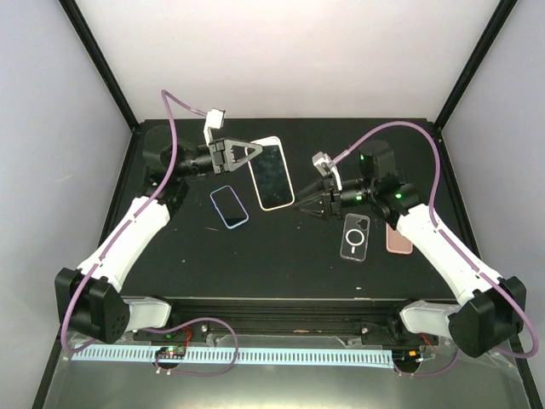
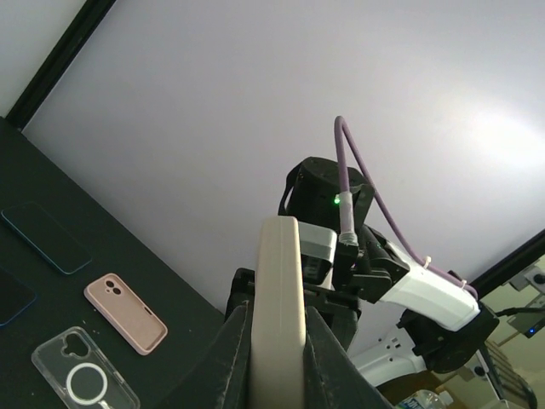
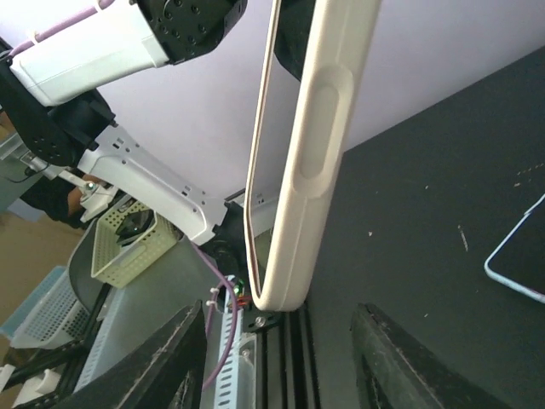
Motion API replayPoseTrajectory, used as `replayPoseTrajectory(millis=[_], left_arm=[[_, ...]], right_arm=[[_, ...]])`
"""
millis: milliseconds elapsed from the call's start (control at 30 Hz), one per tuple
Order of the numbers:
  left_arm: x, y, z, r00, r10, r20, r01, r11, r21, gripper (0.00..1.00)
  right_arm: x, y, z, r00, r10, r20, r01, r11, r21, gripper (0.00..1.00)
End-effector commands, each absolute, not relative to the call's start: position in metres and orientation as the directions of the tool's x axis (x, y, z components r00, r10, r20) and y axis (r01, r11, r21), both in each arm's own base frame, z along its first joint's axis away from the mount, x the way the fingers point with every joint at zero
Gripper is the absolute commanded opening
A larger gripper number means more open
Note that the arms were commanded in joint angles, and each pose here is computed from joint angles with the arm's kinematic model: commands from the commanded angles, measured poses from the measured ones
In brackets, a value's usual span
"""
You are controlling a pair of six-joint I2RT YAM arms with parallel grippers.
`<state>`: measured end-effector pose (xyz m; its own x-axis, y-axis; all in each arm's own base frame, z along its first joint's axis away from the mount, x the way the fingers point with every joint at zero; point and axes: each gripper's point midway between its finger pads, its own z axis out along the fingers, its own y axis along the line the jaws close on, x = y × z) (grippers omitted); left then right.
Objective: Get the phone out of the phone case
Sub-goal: Remove the phone case from the phone.
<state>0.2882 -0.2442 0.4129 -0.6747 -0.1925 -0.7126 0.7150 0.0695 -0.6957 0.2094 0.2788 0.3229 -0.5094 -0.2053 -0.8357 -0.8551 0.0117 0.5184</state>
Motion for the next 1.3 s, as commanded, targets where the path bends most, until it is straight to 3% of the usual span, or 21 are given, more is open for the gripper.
replayPoseTrajectory(millis=[0, 567, 733, 967, 1267], left_arm=[[0.281, -0.242, 0.431, -0.639, -0.207, -0.741, 0.752, 0.033, -0.658, 0.02], [0.279, -0.243, 0.428, -0.656, -0.206, -0.726, 0.740, 0.015, -0.673, 0.02], [0.278, -0.243, 0.430, -0.660, -0.209, -0.721, 0.736, 0.011, -0.677, 0.02], [0.280, -0.243, 0.428, -0.684, -0.215, -0.697, 0.713, 0.005, -0.701, 0.02], [0.289, -0.245, 0.419, -0.725, -0.214, -0.655, 0.671, -0.004, -0.742, 0.02]], right_arm=[[0.197, 0.276, 0.323, -0.471, -0.220, -0.854, -0.872, -0.027, 0.488, 0.47], [0.206, 0.282, 0.338, -0.475, -0.191, -0.859, -0.869, -0.051, 0.492, 0.34], [0.204, 0.282, 0.341, -0.463, -0.187, -0.867, -0.874, -0.068, 0.481, 0.25], [0.193, 0.279, 0.347, -0.360, -0.174, -0.917, -0.918, -0.112, 0.381, 0.12], [0.195, 0.278, 0.361, -0.221, -0.146, -0.964, -0.966, -0.102, 0.237, 0.04]])
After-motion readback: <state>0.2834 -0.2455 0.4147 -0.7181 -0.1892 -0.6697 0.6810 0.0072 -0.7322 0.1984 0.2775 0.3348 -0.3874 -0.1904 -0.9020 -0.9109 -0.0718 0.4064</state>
